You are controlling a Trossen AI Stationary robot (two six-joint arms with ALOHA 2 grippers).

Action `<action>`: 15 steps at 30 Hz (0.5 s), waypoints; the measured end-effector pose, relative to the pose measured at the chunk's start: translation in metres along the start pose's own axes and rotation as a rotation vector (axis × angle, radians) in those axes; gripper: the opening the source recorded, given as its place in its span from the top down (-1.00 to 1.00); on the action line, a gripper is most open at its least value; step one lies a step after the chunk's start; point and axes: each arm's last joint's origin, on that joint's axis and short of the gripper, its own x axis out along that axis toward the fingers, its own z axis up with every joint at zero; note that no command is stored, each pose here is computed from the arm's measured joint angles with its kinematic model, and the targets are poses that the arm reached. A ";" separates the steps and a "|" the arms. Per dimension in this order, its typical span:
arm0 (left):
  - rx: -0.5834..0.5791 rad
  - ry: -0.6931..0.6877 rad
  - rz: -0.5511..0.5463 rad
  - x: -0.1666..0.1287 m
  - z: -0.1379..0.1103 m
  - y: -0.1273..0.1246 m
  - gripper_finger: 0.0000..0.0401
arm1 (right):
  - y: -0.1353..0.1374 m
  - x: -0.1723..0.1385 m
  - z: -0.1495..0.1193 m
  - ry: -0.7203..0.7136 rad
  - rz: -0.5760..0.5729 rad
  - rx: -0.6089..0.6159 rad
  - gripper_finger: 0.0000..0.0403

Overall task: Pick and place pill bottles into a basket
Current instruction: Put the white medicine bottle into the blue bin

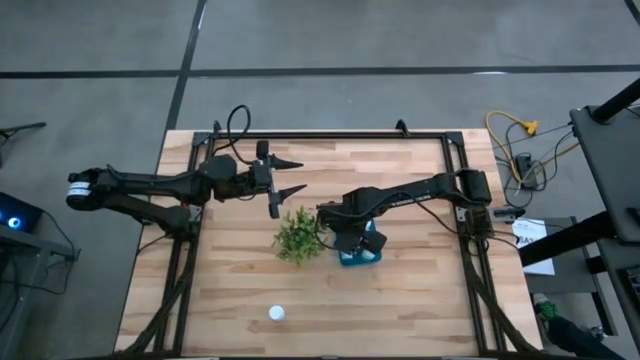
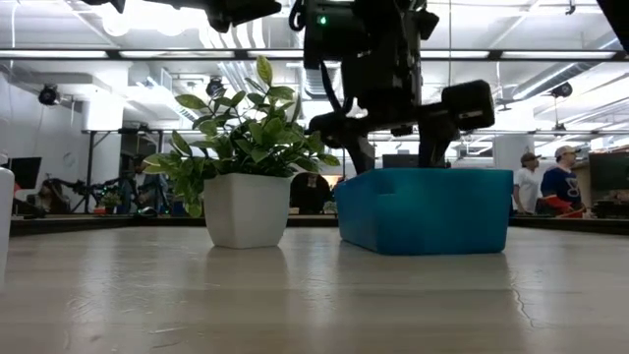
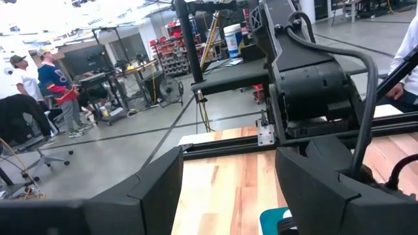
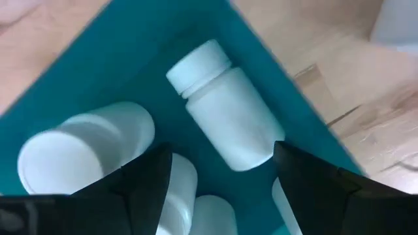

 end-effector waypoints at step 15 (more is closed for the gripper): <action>-0.001 0.000 0.000 0.000 0.000 0.000 -0.13 | 0.000 0.006 0.011 -0.032 -0.031 -0.062 -0.27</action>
